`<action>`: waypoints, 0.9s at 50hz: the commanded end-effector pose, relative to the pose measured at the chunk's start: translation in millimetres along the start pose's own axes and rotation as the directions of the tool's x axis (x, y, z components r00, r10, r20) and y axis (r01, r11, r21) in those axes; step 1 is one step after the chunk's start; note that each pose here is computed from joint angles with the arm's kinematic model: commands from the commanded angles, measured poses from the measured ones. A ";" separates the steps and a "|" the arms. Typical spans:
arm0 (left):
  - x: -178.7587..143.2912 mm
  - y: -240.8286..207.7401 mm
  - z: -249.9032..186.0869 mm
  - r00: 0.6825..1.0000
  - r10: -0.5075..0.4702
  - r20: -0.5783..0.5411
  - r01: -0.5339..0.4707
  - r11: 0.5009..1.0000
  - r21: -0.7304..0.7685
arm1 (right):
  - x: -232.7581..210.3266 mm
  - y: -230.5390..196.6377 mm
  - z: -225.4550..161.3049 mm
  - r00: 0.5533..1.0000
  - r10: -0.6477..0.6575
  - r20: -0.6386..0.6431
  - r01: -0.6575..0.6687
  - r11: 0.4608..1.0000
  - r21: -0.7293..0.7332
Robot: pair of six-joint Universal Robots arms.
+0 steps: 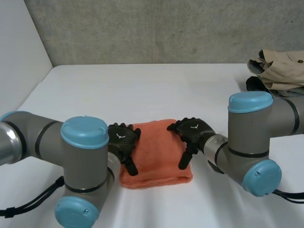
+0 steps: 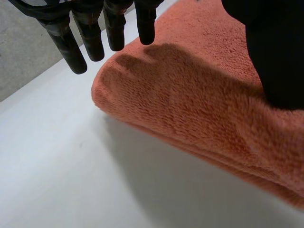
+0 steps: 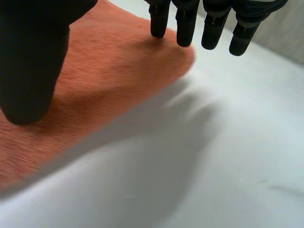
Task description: Fold the laundry.
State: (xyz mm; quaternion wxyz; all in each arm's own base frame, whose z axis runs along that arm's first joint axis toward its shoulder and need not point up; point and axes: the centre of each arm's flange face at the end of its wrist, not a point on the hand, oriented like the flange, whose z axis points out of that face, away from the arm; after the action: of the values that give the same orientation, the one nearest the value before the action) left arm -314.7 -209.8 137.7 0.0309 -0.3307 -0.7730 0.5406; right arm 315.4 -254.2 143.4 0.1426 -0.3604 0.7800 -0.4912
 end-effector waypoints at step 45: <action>-4.7 -162.8 -39.2 0.894 0.159 -0.419 0.098 0.843 0.528 | -86.7 43.4 -13.2 0.922 -0.374 -0.105 0.387 0.869 0.308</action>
State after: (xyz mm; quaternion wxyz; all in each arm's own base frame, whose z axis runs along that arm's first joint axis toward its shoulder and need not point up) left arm -371.7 -213.6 294.1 0.2882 -0.4359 -0.5586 0.6441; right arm 346.5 -168.5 102.2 0.0941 -0.4624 0.6131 -0.6336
